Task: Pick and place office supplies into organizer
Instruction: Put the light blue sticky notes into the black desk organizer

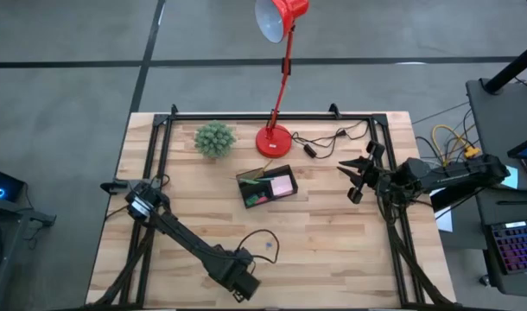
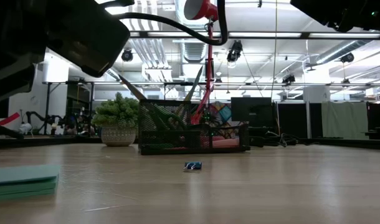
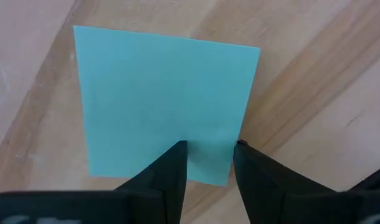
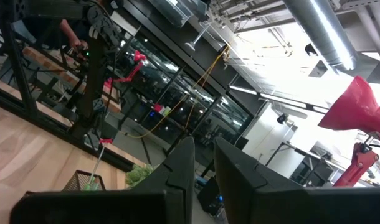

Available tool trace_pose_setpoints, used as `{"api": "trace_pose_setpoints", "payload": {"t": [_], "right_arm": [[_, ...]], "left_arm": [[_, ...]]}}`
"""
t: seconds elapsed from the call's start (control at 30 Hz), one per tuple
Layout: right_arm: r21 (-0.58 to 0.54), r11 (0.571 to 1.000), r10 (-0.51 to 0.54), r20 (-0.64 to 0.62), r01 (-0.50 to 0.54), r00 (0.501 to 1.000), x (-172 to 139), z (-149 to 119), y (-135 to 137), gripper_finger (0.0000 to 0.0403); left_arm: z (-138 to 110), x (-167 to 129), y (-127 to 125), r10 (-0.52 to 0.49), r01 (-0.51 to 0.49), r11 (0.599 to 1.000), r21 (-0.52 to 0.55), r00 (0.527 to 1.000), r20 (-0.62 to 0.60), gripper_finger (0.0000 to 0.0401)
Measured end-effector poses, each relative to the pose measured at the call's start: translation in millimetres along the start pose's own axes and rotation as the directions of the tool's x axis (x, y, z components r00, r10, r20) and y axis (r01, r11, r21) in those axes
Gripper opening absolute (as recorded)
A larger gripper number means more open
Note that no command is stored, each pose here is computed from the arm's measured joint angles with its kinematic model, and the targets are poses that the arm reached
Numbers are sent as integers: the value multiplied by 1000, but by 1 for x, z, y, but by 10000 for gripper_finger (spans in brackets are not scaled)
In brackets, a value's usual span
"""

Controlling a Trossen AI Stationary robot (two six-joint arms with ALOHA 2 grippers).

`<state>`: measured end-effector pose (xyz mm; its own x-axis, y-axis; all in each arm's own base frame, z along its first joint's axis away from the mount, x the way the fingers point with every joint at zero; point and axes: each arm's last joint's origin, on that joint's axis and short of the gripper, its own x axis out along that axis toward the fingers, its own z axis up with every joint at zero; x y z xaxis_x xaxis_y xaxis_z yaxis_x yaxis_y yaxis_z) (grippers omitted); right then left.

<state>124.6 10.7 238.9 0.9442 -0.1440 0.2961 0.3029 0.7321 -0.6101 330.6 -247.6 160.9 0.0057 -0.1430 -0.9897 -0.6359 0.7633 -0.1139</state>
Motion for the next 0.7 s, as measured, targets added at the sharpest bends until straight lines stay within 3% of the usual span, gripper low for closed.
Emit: {"api": "trace_pose_setpoints", "payload": {"t": [0.7], "right_arm": [[-1, 1000, 2, -2, -2, 1000, 0, 0, 0, 52]], "left_arm": [[1, -18, -13, -51, 51, 999, 10, 998, 36, 116]]}}
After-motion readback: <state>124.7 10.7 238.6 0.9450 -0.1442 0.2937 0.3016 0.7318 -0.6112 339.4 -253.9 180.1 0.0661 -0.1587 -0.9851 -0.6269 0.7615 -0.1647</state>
